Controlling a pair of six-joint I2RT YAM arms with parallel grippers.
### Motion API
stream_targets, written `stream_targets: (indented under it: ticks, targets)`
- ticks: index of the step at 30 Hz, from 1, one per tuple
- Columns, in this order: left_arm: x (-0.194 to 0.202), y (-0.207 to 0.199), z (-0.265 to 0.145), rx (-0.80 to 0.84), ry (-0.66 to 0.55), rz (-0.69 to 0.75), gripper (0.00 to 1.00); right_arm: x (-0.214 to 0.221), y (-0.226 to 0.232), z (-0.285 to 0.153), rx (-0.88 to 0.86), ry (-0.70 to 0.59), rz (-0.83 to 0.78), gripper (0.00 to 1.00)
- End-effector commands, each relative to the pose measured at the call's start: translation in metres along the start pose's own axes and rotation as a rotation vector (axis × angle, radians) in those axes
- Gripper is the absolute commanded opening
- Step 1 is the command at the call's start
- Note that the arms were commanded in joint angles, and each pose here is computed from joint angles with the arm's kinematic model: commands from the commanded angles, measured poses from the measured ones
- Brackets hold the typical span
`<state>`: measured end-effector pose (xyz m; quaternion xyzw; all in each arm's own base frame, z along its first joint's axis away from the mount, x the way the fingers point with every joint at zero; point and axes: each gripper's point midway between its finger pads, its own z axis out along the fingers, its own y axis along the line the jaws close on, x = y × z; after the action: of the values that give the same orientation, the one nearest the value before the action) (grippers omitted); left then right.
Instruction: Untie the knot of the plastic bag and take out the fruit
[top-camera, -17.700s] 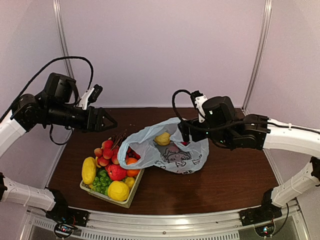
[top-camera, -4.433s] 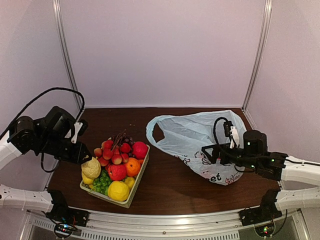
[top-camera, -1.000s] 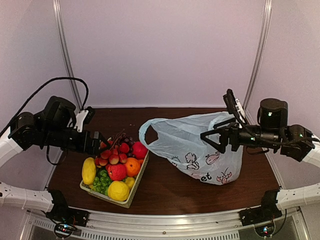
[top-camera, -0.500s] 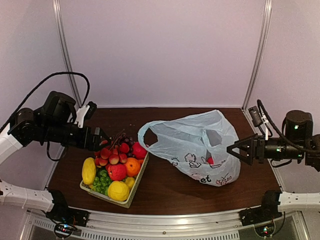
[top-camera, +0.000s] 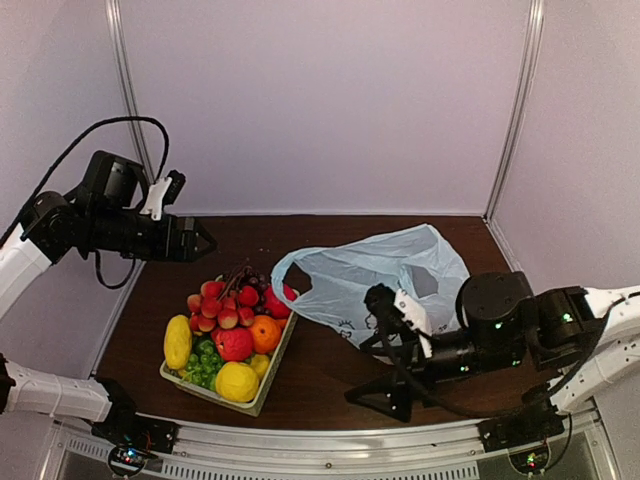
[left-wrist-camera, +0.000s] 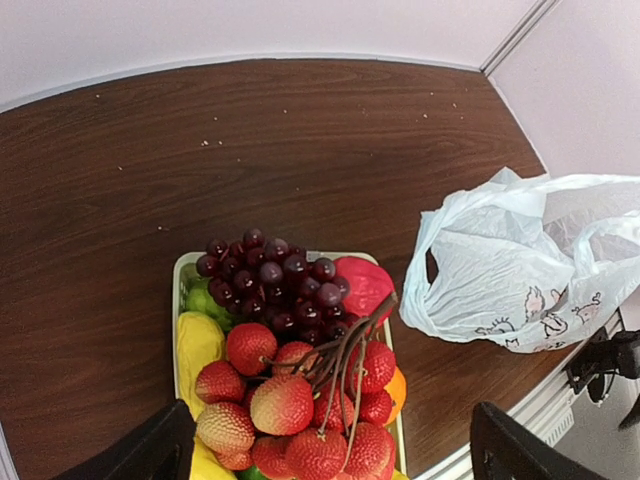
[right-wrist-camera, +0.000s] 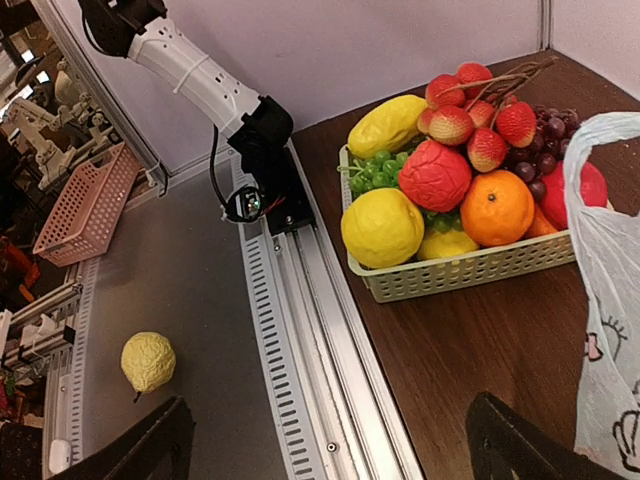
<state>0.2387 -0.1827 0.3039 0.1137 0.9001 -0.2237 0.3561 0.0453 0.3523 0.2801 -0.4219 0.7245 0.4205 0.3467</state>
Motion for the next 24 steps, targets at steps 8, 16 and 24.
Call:
stream_targets:
  ticks: [8,16,24]
  targets:
    - [-0.027,0.015,0.002,0.01,-0.1,0.014,0.97,0.081,0.144,0.13,-0.186,0.109,-0.312,0.97]
    - [-0.018,0.02,0.004,0.016,-0.136,0.018,0.98,0.15,0.188,0.174,-0.277,0.237,-0.394,0.99]
    - [-0.009,0.021,0.006,0.03,-0.136,0.02,0.97,0.195,0.216,0.203,-0.379,0.367,-0.439,0.99]
